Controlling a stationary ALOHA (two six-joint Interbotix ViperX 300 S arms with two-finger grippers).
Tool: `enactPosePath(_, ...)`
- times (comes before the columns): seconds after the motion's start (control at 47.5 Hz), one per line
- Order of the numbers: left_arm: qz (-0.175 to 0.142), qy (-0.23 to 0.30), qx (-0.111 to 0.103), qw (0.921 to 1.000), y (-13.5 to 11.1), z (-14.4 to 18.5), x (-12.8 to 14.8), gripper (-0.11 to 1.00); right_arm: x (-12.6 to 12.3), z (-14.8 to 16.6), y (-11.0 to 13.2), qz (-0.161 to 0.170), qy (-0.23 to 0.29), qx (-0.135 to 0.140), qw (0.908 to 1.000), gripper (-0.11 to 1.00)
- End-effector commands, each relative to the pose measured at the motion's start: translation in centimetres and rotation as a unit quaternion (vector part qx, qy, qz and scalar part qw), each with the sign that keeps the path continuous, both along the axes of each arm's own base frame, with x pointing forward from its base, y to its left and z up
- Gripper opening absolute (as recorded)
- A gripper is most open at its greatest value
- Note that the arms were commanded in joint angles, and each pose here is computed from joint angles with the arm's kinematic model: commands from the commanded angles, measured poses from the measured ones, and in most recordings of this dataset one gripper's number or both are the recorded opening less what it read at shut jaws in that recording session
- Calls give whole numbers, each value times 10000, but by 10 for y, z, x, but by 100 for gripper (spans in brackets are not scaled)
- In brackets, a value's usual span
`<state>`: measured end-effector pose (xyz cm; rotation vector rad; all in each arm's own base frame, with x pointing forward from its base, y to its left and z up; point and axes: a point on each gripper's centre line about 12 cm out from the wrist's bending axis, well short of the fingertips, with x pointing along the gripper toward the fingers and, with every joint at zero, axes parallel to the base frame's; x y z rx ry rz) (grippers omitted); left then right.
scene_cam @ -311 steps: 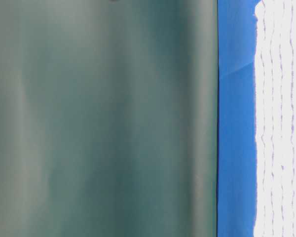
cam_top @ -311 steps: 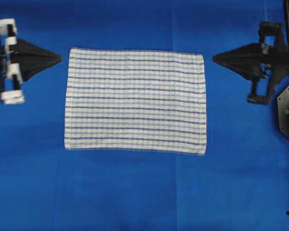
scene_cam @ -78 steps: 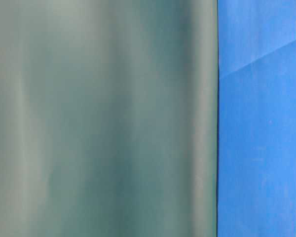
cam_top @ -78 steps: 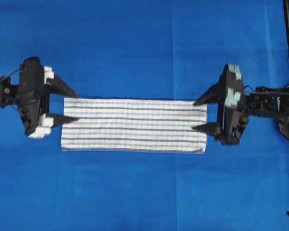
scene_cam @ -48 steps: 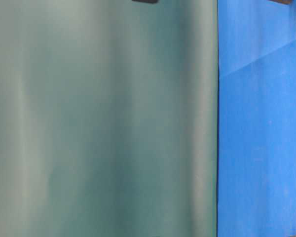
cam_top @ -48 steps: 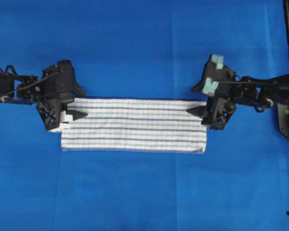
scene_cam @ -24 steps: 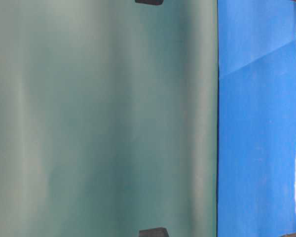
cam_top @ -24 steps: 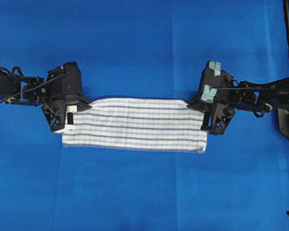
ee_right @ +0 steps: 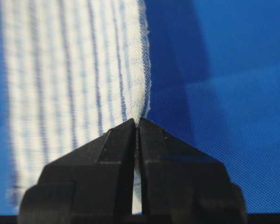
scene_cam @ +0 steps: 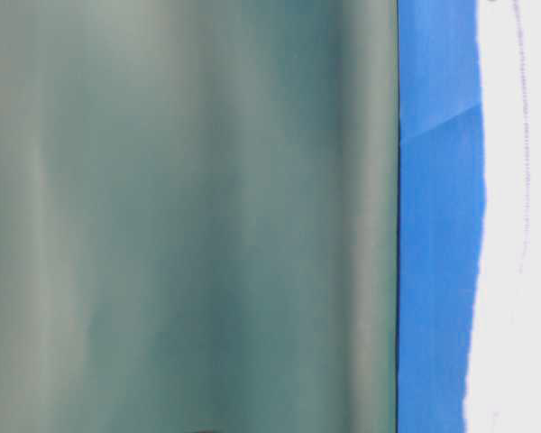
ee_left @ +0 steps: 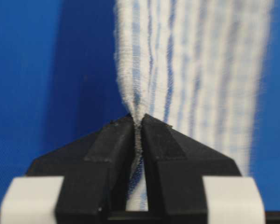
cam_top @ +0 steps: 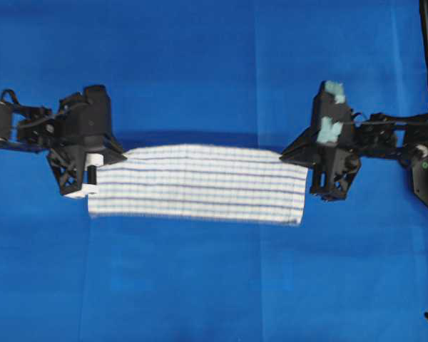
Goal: Fold the blue towel.
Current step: 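Lift the strip and rotate it vertical, right gripper moving to top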
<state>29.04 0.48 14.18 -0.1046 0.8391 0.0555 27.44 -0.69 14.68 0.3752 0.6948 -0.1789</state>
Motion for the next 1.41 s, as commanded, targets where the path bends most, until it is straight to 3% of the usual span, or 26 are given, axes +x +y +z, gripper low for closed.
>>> enactPosePath(0.0,-90,-353,13,9993,-4,24,5,3,-1,17,1,44,-249,15,9997,4)
enactPosePath(0.21,-186,-406,-63,9990,-15,27,8,3,0,20,2,63,-268,25,9996,4)
enactPosePath(0.421,-152,-575,-375,9975,-32,32,25,3,9,23,-3,17,-324,-47,9995,4)
enactPosePath(0.694,-215,-825,-679,9940,-57,43,62,3,28,47,-54,-573,-677,-449,9950,4)
enactPosePath(1.094,76,-1449,-1261,9814,-76,55,136,3,57,62,-105,-893,-734,-921,9890,4)
enactPosePath(1.388,94,-1852,-1375,9730,-83,58,180,3,58,68,-135,-1141,-743,-1158,9839,4)
